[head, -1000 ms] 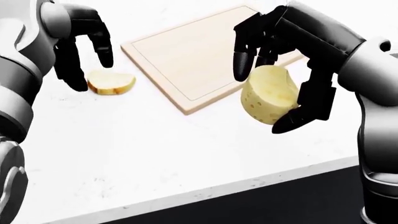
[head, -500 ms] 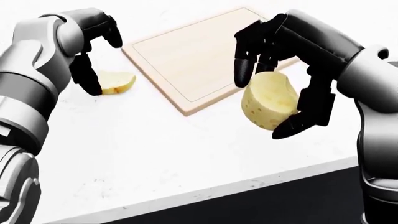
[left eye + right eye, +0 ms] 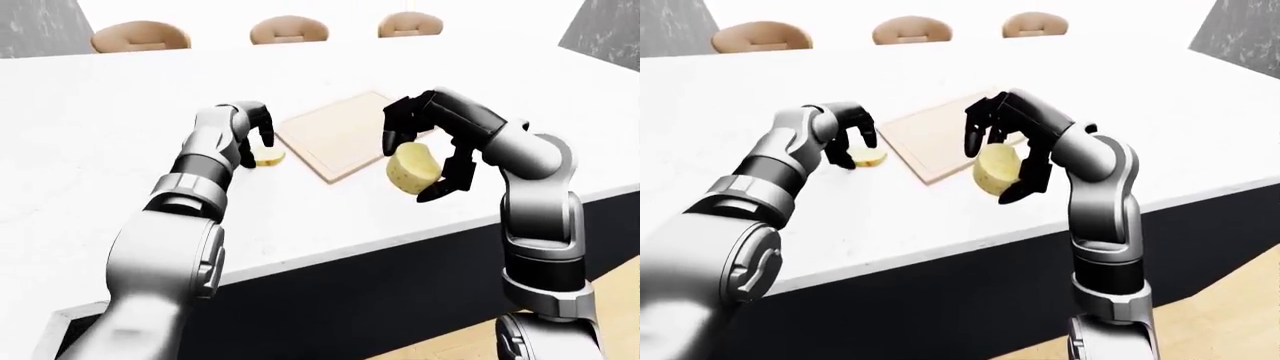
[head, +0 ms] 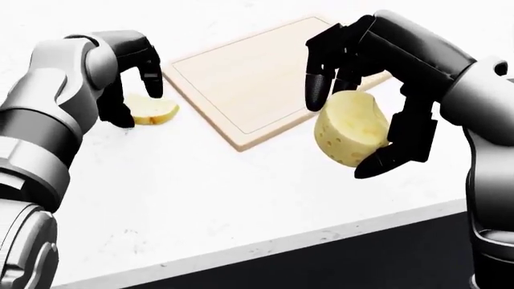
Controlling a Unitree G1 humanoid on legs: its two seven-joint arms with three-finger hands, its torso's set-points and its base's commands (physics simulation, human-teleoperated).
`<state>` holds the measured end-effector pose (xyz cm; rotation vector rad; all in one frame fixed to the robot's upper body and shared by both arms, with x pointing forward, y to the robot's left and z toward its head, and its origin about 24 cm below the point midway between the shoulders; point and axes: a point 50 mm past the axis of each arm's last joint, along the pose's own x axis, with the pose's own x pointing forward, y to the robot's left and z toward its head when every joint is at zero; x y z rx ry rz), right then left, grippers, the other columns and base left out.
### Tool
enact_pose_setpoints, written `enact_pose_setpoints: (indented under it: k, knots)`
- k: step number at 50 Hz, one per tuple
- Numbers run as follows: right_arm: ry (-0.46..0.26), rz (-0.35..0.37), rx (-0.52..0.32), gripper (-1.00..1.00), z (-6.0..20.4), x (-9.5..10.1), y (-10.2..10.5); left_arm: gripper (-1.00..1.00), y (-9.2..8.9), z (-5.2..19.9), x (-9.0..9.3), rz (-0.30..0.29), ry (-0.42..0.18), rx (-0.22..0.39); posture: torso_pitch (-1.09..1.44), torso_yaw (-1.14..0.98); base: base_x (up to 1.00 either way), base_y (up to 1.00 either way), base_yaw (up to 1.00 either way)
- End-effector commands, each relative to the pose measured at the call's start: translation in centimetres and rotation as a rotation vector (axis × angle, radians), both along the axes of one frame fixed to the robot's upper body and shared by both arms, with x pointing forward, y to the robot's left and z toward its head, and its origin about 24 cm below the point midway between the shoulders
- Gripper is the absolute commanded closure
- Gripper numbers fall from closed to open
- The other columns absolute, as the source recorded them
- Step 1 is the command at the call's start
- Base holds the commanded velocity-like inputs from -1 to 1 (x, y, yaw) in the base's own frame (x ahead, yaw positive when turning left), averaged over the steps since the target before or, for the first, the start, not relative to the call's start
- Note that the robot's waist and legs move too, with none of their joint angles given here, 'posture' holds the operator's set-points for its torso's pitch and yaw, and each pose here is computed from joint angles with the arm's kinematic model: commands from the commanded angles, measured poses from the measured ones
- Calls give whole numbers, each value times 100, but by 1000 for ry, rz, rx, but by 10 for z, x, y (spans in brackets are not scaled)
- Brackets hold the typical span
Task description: Place the bread and cheese on the cutting board.
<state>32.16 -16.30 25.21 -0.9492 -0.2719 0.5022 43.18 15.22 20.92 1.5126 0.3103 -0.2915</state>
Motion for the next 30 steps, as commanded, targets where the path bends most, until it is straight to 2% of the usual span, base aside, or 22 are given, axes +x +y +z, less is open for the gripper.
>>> enact_pose_setpoints:
  k: [1, 3, 6, 10, 17, 23, 30]
  knots:
    - [-92, 1, 7, 100, 21, -6, 0, 10, 3, 9, 1, 7, -44, 34, 0, 0, 0, 0, 0]
    - [-93, 3, 7, 100, 22, -6, 0, 10, 4, 5, 1, 4, -43, 63, 0, 0, 0, 0, 0]
    - [-96, 7, 10, 100, 25, -8, 0, 8, 7, 1, 0, 0, -47, 138, 0, 0, 0, 0, 0]
    - [-97, 9, 16, 100, 24, -8, 0, 8, 6, -2, 0, -6, -35, 151, 0, 0, 0, 0, 0]
    - [-99, 10, 21, 100, 24, -8, 1, 36, 6, 18, 2, -8, -109, 115, 0, 0, 0, 0, 0]
    - [-99, 13, 23, 100, 23, -7, 3, 30, 12, 44, 2, 17, -195, 81, 0, 0, 0, 0, 0]
    - [-100, 13, 21, 100, 25, -7, 3, 25, 16, 58, 2, 20, -223, 72, 0, 0, 0, 0, 0]
